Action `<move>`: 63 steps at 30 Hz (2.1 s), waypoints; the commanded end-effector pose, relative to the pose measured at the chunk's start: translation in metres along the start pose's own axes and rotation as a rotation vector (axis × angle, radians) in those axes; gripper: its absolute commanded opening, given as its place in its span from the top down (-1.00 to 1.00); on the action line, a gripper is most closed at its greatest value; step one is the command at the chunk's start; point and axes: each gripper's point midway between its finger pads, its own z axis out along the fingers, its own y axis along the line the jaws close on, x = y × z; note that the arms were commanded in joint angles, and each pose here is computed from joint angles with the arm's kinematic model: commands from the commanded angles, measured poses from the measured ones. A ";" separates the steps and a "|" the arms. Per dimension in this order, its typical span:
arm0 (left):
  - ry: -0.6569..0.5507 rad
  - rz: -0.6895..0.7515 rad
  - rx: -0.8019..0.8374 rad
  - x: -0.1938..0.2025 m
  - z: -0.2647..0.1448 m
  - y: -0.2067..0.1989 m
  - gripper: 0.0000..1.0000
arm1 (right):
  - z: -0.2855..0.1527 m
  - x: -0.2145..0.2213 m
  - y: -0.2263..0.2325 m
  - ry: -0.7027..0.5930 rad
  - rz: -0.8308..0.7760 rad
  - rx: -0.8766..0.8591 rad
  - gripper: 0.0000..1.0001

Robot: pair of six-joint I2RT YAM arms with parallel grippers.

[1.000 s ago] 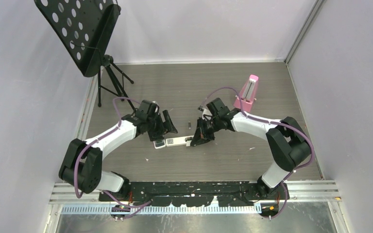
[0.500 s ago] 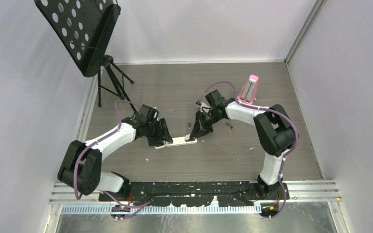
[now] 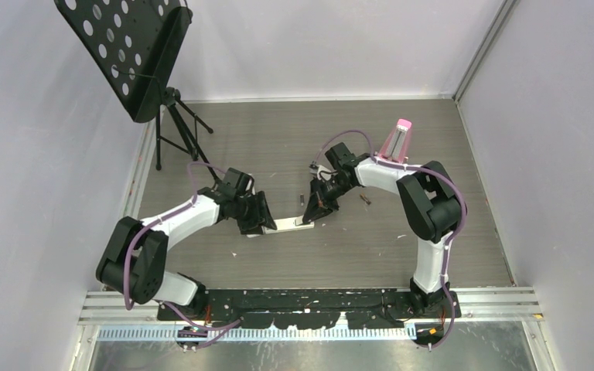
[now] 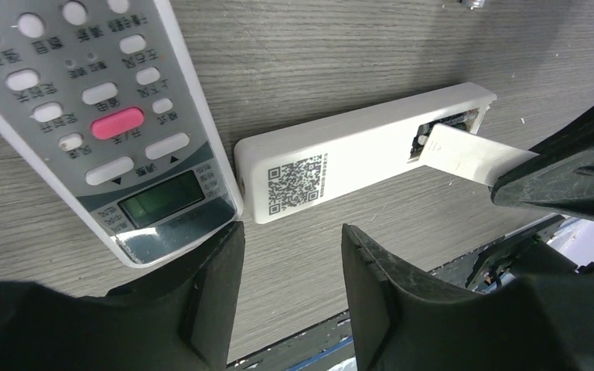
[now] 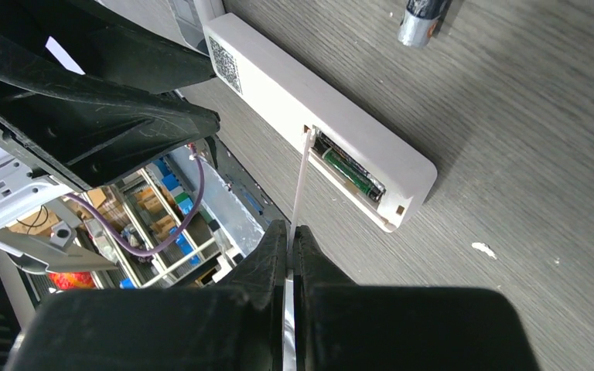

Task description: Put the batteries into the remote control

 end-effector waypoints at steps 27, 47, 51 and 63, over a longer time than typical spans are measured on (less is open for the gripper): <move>-0.022 -0.084 0.012 -0.018 0.022 -0.005 0.10 | 0.001 0.003 -0.003 0.039 -0.128 -0.031 0.99; -0.019 -0.110 -0.015 -0.017 0.023 0.003 0.16 | -0.009 0.002 0.006 -0.020 -0.146 -0.007 0.99; -0.022 -0.105 -0.020 -0.018 0.022 0.005 0.16 | -0.009 0.001 0.012 -0.024 -0.144 -0.034 0.99; -0.020 -0.104 -0.017 -0.017 0.022 0.004 0.16 | 0.003 -0.006 0.008 -0.048 -0.083 -0.063 0.99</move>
